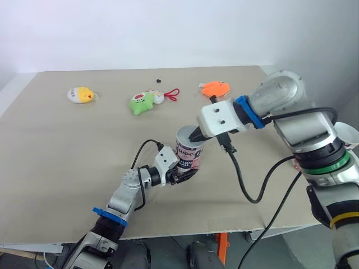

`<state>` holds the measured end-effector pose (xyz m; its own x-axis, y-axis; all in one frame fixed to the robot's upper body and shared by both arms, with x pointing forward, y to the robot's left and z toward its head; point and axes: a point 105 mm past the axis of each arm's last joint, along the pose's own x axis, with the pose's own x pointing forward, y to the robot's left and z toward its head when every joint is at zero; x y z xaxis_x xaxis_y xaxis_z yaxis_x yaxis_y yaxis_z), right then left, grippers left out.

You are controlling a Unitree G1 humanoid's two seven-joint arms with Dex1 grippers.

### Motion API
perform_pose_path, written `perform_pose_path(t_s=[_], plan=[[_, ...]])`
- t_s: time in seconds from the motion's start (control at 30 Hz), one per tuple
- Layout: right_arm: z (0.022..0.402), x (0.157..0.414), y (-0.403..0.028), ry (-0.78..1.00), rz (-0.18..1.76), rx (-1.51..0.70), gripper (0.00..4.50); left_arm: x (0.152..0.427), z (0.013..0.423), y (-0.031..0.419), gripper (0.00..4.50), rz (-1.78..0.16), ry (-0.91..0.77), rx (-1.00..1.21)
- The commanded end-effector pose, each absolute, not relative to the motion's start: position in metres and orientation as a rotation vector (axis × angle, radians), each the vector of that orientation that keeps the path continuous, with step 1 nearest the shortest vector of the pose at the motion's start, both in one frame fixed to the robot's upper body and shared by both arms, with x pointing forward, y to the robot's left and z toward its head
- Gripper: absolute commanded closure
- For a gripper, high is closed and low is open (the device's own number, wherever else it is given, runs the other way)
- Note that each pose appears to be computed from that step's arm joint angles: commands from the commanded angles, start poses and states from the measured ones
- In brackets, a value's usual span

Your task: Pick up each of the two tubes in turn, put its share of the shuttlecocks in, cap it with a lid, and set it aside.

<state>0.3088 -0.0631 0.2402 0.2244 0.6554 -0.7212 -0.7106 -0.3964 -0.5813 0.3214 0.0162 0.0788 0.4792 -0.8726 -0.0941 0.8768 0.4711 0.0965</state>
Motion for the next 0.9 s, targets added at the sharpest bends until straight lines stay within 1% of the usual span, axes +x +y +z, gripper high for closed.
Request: perform_pose_path(t_s=[0.03,0.1,0.17,0.27,0.33,0.4,0.43,0.47,0.57,0.6,0.63,0.67,0.7,0.73,0.8,0.83,0.9], plan=[[0.19,0.304,-0.059,0.217,1.583,-1.319,4.48,0.315,0.054,0.016,1.53,-1.081,0.139,0.137],[0.189,0.303,-0.057,0.213,1.597,-1.301,4.48,0.315,0.054,0.015,1.53,-1.081,0.139,0.136],[0.201,0.299,-0.051,0.162,1.613,-1.229,4.48,0.315,0.054,0.015,1.53,-1.079,0.139,0.135],[0.236,0.298,-0.048,0.046,1.596,-1.073,4.48,0.314,0.054,0.017,1.53,-1.077,0.137,0.133],[0.266,0.299,-0.045,-0.077,1.559,-0.933,4.48,0.314,0.055,0.018,1.53,-1.077,0.135,0.125],[0.296,0.3,-0.045,-0.187,1.516,-0.769,4.5,0.313,0.059,0.018,0.69,-1.09,0.137,0.084],[0.307,0.299,-0.048,-0.22,1.503,-0.696,3.86,0.312,0.061,0.018,0.3,-1.1,0.137,0.067],[0.313,0.298,-0.05,-0.237,1.496,-0.646,3.7,0.31,0.063,0.018,0.02,-1.111,0.137,0.06],[0.326,0.296,-0.063,-0.277,1.437,-0.501,2.23,0.303,0.067,0.022,0.0,-1.167,0.148,0.054],[0.327,0.295,-0.07,-0.28,1.415,-0.454,1.6,0.299,0.069,0.025,0.0,-1.193,0.154,0.059],[0.325,0.294,-0.083,-0.266,1.384,-0.396,1.43,0.296,0.071,0.033,0.0,-1.211,0.16,0.066],[0.322,0.292,-0.093,-0.248,1.364,-0.356,0.61,0.294,0.073,0.04,0.0,-1.224,0.167,0.071],[0.318,0.289,-0.104,-0.227,1.34,-0.324,0.39,0.293,0.074,0.049,0.0,-1.234,0.176,0.082],[0.31,0.285,-0.115,-0.195,1.315,-0.293,0.05,0.291,0.076,0.059,0.0,-1.247,0.192,0.096],[0.293,0.279,-0.131,-0.127,1.268,-0.267,0.05,0.288,0.078,0.076,0.0,-1.262,0.219,0.121],[0.272,0.276,-0.139,-0.056,1.228,-0.281,0.05,0.287,0.079,0.089,0.0,-1.264,0.234,0.136],[0.245,0.27,-0.148,0.028,1.184,-0.302,0.05,0.287,0.082,0.104,0.0,-1.268,0.25,0.151]])
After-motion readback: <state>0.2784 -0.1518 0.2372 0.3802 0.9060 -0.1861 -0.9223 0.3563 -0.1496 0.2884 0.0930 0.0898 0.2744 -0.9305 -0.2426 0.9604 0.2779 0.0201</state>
